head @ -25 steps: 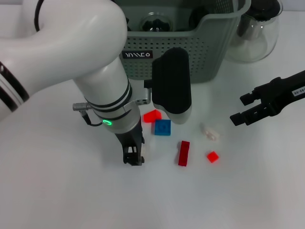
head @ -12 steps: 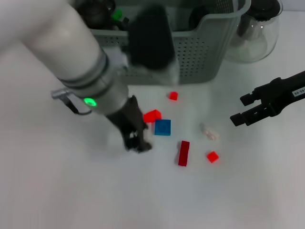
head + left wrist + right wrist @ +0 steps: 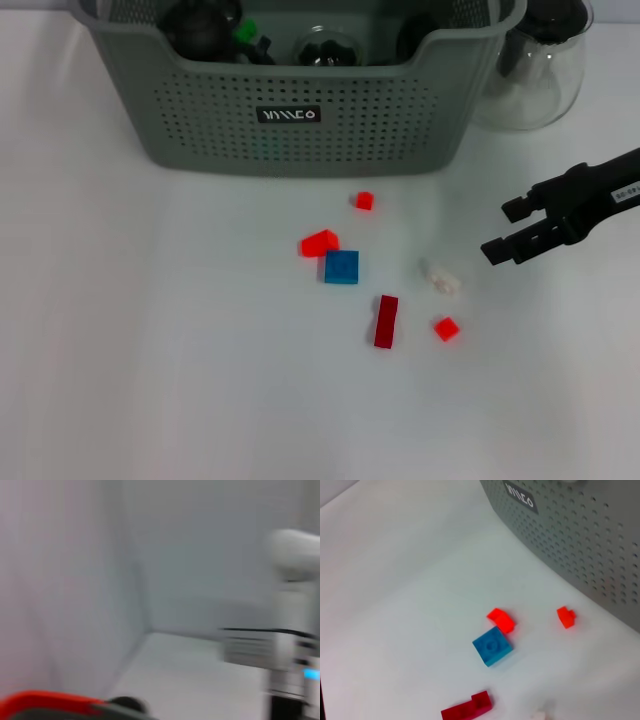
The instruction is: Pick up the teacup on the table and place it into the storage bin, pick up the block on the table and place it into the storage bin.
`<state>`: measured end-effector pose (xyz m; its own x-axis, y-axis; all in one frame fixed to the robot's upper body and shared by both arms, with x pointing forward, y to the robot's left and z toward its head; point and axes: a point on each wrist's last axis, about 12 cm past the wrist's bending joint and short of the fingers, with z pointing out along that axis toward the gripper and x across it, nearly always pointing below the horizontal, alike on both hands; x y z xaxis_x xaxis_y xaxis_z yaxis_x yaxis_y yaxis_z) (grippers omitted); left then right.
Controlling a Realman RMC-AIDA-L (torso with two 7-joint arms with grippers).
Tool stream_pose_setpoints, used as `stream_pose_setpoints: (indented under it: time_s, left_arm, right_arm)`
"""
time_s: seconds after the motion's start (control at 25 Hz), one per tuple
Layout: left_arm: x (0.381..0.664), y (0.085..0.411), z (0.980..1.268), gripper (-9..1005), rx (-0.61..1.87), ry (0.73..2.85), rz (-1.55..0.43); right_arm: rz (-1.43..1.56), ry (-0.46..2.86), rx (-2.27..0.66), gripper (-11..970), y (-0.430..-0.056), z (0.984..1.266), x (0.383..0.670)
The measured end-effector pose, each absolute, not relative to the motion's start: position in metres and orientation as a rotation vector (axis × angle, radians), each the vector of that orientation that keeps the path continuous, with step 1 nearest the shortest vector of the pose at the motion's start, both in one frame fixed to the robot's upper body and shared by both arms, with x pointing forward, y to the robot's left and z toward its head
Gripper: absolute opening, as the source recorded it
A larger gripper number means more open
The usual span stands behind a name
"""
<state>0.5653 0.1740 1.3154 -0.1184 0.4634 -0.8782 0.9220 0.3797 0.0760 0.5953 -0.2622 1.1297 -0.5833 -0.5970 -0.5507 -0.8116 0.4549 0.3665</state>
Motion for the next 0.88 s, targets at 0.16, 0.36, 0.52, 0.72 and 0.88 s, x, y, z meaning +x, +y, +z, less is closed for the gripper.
stream_pose_setpoints:
  time_s: [0.16,0.36,0.52,0.72,0.88]
  left_arm:
    - [0.606,0.168,1.31,525,1.125,1.836,-0.545]
    - [0.648,0.159,1.288,544,1.073,1.978,-0.536]
    - [0.666,0.151,1.268,558,1.055,2.061,-0.523]
    - [0.669,0.142,1.252,576,1.092,2.094,-0.487]
    - [0.667,0.139,1.247,591,1.103,2.094,-0.483]
  right_arm:
    - [0.872,2.371,-1.194,914,-0.262,1.129,0.595]
    - [0.868,2.377,-1.192,914,-0.262,1.128,0.594]
    - [0.866,2.377,-1.193,914,-0.262,1.128,0.594]
    - [0.863,2.371,-1.199,915,-0.262,1.128,0.595]
    - [0.859,2.37,-1.199,915,-0.262,1.128,0.595]
